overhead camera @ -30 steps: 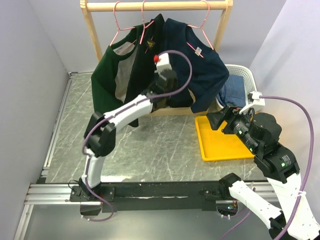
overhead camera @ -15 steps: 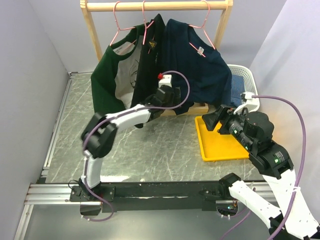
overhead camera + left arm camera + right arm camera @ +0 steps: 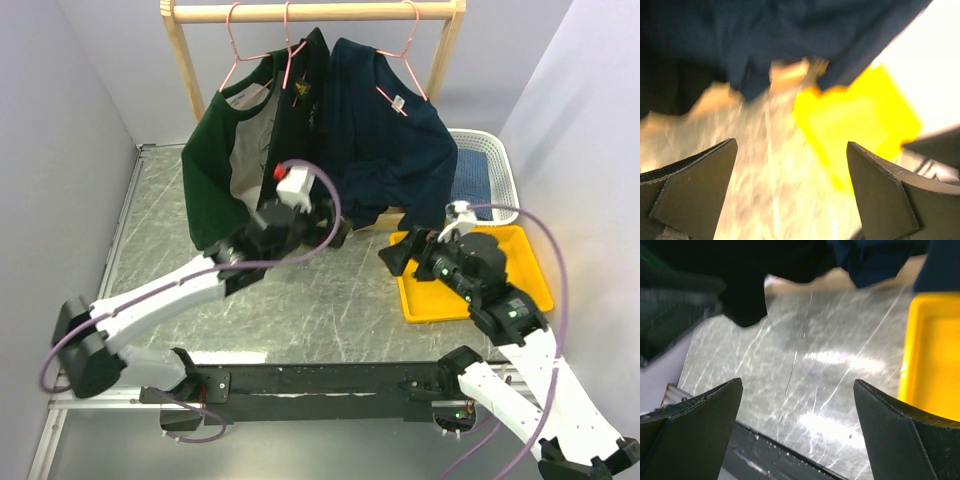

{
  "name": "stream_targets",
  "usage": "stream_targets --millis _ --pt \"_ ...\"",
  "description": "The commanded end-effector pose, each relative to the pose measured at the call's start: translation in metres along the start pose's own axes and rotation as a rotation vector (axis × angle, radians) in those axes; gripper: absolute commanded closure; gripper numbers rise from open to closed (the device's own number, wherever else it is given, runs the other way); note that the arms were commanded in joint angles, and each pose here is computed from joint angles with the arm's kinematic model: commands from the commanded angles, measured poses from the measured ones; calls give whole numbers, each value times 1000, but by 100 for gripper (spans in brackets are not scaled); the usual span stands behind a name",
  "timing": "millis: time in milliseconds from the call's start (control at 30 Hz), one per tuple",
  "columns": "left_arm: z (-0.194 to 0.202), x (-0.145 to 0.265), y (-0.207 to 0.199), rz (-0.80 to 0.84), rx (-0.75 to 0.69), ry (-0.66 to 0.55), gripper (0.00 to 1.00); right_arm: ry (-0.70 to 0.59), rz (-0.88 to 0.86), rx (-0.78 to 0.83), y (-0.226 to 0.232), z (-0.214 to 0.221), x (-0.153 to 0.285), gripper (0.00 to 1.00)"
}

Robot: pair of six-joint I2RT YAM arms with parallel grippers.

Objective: Place the t-shirt on the hanger
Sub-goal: Reset both arms

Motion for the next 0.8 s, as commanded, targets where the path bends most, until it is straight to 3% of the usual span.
stream_targets --millis 0,333,467,767 --pt "42 37 14 -26 51 115 4 -2 -113 -59 -1 20 -11 0" --pt "108 102 69 -137 142 156 4 28 -131 -144 -24 80 -34 0" --pt "113 114 77 -139 160 128 4 69 -94 -117 -26 104 -40 0" --pt "111 119 81 -159 192 86 4 75 -78 -104 -27 109 -44 0"
Point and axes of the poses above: each gripper's point midway between its finger pads, its own x axis back along the fingers, its own y axis along the line the jaws close on, z = x × y, the point moved 8 cm from there along x, back along the fingers, and after that the axes turned 2 degrees about -x, right-handed, at the moved point
